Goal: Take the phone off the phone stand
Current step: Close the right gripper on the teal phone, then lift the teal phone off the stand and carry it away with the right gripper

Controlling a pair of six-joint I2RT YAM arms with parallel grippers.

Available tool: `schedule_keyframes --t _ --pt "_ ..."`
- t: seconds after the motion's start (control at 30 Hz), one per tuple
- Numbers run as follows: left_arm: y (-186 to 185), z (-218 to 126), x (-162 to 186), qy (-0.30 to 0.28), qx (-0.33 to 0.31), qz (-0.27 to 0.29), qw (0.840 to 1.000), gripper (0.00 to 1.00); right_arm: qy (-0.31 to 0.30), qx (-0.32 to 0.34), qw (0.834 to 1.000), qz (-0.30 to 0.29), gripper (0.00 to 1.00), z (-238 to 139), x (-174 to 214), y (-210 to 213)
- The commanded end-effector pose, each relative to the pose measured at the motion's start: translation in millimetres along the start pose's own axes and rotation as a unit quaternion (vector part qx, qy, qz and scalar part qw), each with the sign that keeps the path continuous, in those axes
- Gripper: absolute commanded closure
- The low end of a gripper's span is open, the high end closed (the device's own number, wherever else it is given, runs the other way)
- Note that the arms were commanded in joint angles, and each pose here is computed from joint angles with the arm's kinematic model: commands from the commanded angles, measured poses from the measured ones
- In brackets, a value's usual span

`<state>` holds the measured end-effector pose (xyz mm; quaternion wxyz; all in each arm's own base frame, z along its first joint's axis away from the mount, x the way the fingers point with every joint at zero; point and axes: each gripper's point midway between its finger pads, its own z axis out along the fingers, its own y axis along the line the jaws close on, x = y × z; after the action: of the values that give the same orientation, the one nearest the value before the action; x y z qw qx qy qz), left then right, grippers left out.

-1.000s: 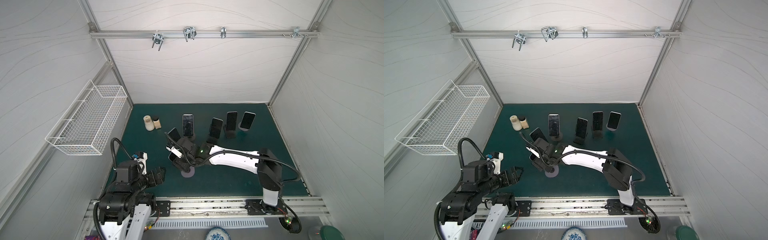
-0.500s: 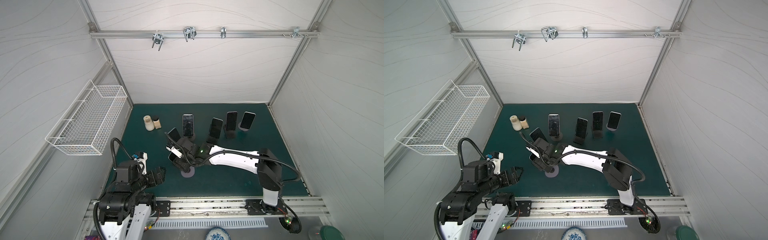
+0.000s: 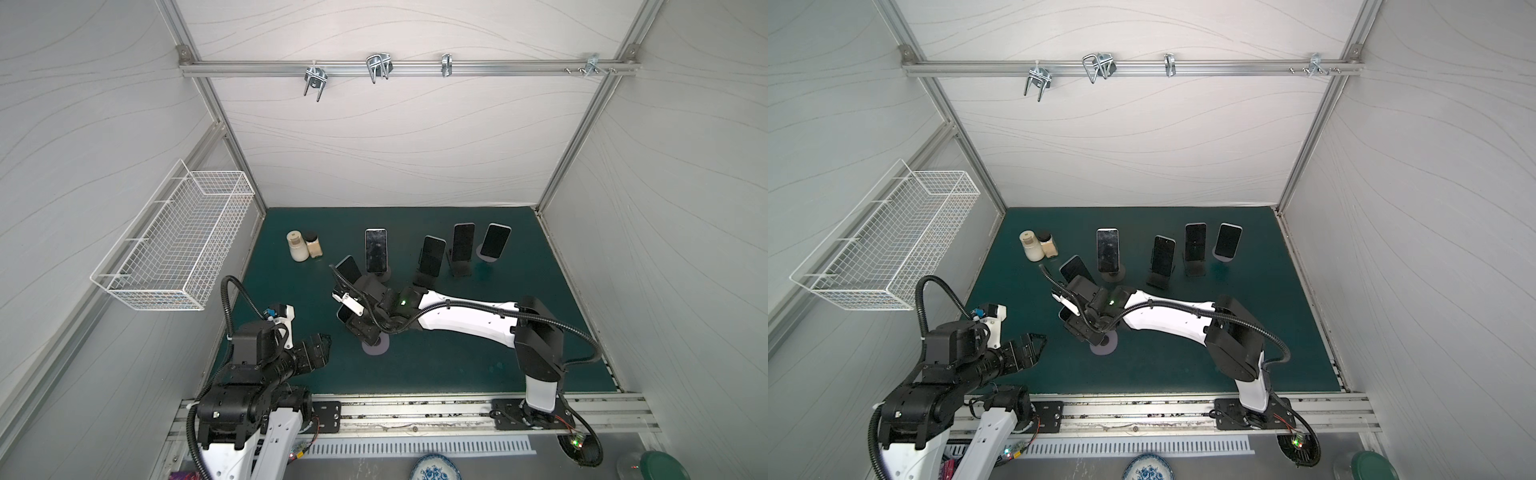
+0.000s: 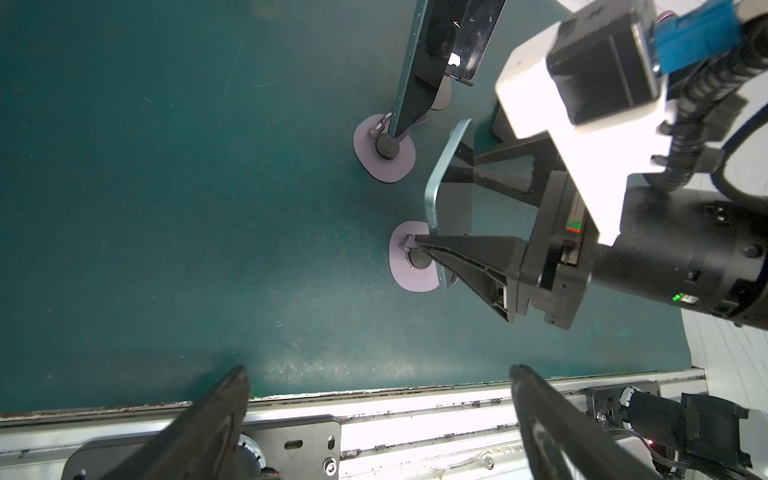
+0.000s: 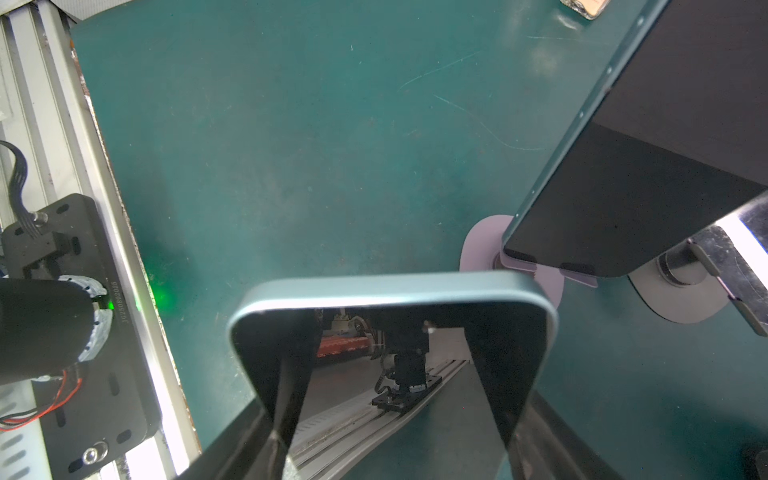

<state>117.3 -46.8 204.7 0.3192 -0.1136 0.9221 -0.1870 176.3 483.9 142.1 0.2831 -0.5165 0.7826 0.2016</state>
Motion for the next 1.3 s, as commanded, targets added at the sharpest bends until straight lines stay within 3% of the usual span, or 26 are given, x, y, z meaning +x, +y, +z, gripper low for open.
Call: schedule_keyframes --t 0.0,0.83,1.27 --pt "0.8 -1.3 -5.8 -0.015 -0.004 -0.001 1.000 0.01 -0.028 -0.010 1.000 -0.010 0.25 -19.7 -18.2 5.6" --pt "-2.1 0.2 -4.9 -0.007 0.004 0.004 1.000 0.01 -0.072 -0.019 0.997 -0.007 0.26 -64.3 -43.3 8.3" --pt "-7.8 1.5 -3.9 0.003 0.019 0.013 1.000 0.01 -0.091 -0.016 0.996 0.000 0.26 -104.7 -32.6 5.3"
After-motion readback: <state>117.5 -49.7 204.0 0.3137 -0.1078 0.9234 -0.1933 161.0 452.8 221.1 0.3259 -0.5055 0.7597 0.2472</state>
